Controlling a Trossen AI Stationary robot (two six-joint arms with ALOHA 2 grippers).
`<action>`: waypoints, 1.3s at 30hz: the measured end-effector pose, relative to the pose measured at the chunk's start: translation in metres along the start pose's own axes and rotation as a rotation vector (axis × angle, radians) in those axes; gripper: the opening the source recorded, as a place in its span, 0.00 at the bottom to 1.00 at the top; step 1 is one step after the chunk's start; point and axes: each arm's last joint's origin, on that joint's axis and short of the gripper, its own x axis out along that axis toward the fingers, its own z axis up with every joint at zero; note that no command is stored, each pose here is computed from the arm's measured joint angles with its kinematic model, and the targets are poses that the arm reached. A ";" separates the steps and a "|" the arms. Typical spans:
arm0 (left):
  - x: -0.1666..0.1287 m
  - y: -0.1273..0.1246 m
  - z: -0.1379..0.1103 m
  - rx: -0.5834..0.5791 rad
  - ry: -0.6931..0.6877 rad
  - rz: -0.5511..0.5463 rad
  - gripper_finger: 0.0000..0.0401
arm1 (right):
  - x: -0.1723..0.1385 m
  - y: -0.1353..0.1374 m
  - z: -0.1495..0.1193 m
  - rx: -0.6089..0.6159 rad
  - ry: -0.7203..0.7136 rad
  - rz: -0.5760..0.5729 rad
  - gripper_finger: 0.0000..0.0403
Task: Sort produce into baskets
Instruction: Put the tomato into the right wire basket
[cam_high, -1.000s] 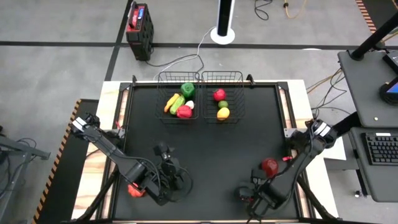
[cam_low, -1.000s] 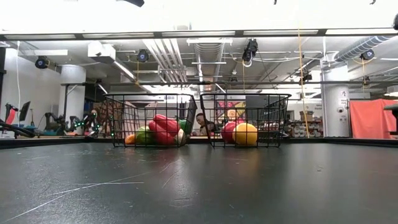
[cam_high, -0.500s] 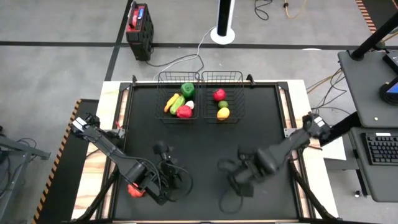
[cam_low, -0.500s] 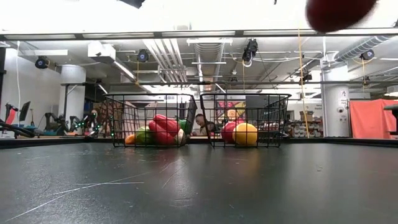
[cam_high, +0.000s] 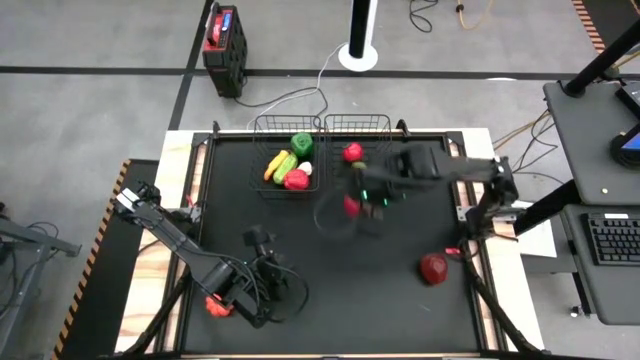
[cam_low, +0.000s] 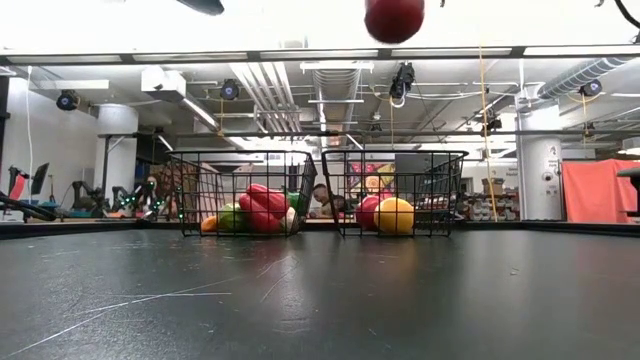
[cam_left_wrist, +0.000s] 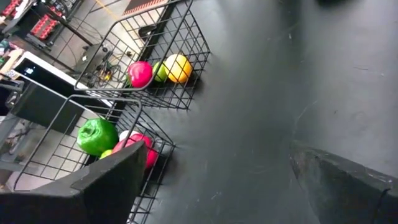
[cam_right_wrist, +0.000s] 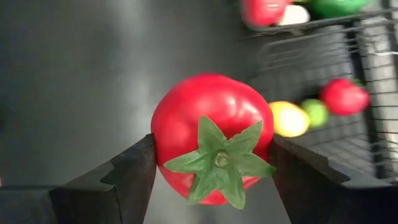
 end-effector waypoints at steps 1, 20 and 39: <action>0.000 0.000 0.000 0.001 0.002 0.002 0.93 | 0.001 -0.012 0.003 0.006 0.001 -0.014 0.67; -0.001 0.011 -0.011 -0.047 0.067 0.081 0.93 | 0.071 -0.184 0.017 0.092 0.187 -0.116 0.68; -0.001 0.012 -0.011 -0.063 0.067 0.082 0.93 | 0.132 -0.253 0.011 0.210 0.255 -0.158 0.70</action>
